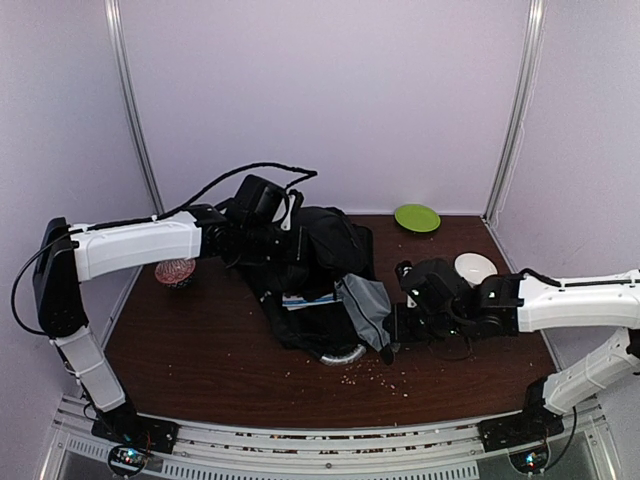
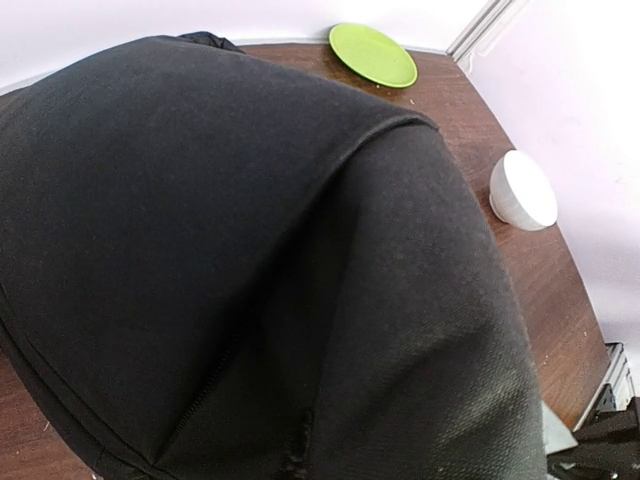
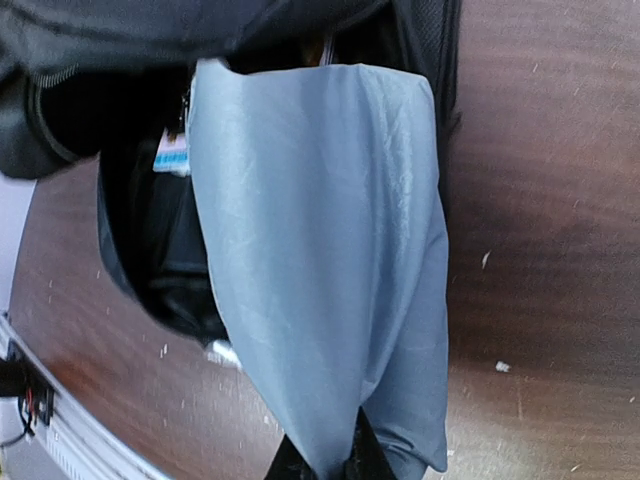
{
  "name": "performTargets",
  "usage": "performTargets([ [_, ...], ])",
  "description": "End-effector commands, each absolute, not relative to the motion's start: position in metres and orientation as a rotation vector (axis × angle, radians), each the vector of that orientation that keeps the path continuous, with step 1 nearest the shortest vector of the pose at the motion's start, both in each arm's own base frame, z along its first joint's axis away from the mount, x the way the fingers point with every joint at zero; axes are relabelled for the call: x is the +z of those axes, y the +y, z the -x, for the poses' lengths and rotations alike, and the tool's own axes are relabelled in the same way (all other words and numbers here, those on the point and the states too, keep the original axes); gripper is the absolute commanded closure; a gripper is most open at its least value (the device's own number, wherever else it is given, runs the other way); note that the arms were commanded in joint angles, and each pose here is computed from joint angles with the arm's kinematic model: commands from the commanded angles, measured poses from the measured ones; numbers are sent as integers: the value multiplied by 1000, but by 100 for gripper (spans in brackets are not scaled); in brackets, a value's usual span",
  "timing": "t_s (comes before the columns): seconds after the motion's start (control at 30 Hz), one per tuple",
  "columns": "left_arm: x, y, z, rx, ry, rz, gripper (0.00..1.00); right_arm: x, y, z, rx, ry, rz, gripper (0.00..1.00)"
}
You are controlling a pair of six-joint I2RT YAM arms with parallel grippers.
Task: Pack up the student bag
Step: Place the personal item in the student bag.
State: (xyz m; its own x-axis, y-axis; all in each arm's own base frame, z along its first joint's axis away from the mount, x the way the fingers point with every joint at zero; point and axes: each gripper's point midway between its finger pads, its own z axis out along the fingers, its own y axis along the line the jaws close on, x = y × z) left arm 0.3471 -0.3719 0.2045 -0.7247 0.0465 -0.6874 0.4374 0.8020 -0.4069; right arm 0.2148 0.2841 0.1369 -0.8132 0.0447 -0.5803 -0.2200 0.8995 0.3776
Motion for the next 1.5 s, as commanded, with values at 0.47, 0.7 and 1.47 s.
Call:
performTargets([
  [0.47, 282, -412, -323, -1086, 2057, -461, 100, 150, 347, -274, 674, 2385, 124, 100],
  [0.7, 278, -415, -323, -1095, 2062, -471, 100, 162, 371, -274, 813, 2332, 197, 100],
  [1.47, 309, -449, -295, -1251, 2004, -594, 100, 232, 344, -318, 535, 1889, 139, 100],
])
